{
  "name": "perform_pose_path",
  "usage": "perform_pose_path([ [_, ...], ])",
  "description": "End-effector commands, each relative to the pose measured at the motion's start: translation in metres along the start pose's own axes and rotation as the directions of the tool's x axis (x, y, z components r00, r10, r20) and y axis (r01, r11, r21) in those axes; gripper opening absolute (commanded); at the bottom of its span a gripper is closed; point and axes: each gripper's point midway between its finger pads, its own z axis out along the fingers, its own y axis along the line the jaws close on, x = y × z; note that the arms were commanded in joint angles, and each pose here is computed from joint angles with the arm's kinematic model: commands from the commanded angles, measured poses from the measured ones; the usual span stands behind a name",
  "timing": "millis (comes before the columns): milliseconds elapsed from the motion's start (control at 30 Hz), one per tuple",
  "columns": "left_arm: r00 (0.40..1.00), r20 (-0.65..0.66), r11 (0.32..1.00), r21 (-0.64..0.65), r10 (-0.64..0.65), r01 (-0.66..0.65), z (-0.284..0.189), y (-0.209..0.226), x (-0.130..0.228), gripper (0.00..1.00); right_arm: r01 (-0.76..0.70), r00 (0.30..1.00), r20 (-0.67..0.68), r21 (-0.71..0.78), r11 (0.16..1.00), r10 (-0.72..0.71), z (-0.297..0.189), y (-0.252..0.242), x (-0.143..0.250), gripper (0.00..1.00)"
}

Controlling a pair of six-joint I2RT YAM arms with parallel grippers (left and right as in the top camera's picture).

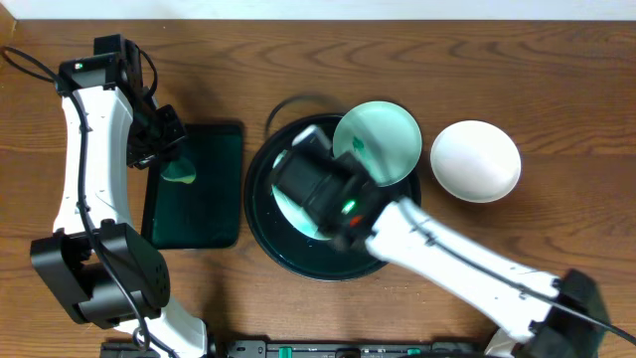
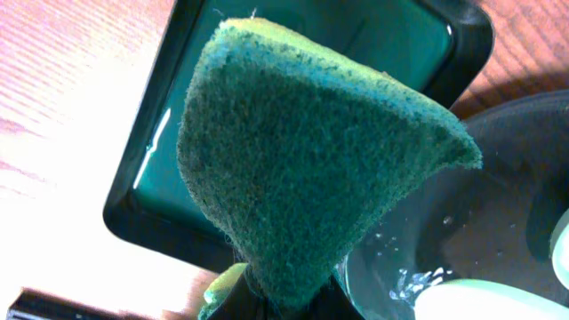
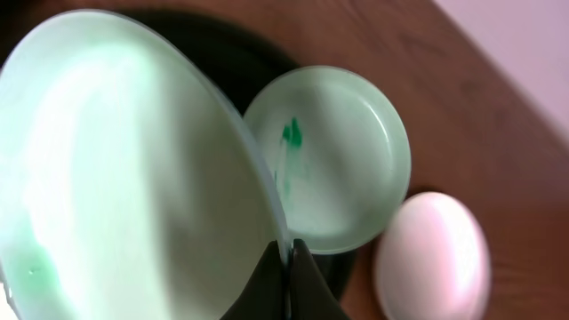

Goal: Clean dirty plates on tray and stack at the side
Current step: 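Lift the pale green plate and carry it onto the white plate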

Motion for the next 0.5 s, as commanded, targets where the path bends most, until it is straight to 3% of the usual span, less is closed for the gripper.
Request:
perform_pose_path([
  [0,1.0,0.016,1.0,0.004,0.022,-0.022,-0.005,-0.001,-0.002,0.07,-0.258,0.965,-0.036,-0.322,0.911,0.261,-0.027,-0.033,-0.026,0.01],
  [100,0.999,0.016,0.999,0.003,0.035,-0.035,-0.005,-0.001,-0.002,0.07,-0.399,0.915,-0.107,-0.365,0.841,0.388,-0.019,-0.076,-0.019,0.01],
  [200,0.995,0.026,0.995,0.0,0.099,-0.099,-0.005,-0.001,-0.004,0.07,-0.622,0.783,-0.22,-0.3,0.723,0.583,0.001,-0.149,0.012,0.01],
  [333,0.993,0.05,0.994,0.001,0.106,-0.106,-0.005,-0.002,-0.01,0.07,-0.771,0.634,-0.269,-0.153,0.618,0.725,0.02,-0.22,0.059,0.01],
  [467,0.992,0.071,0.994,-0.004,0.107,-0.107,-0.006,-0.002,-0.015,0.07,-0.872,0.439,-0.293,0.092,0.482,0.85,0.047,-0.278,0.125,0.01],
])
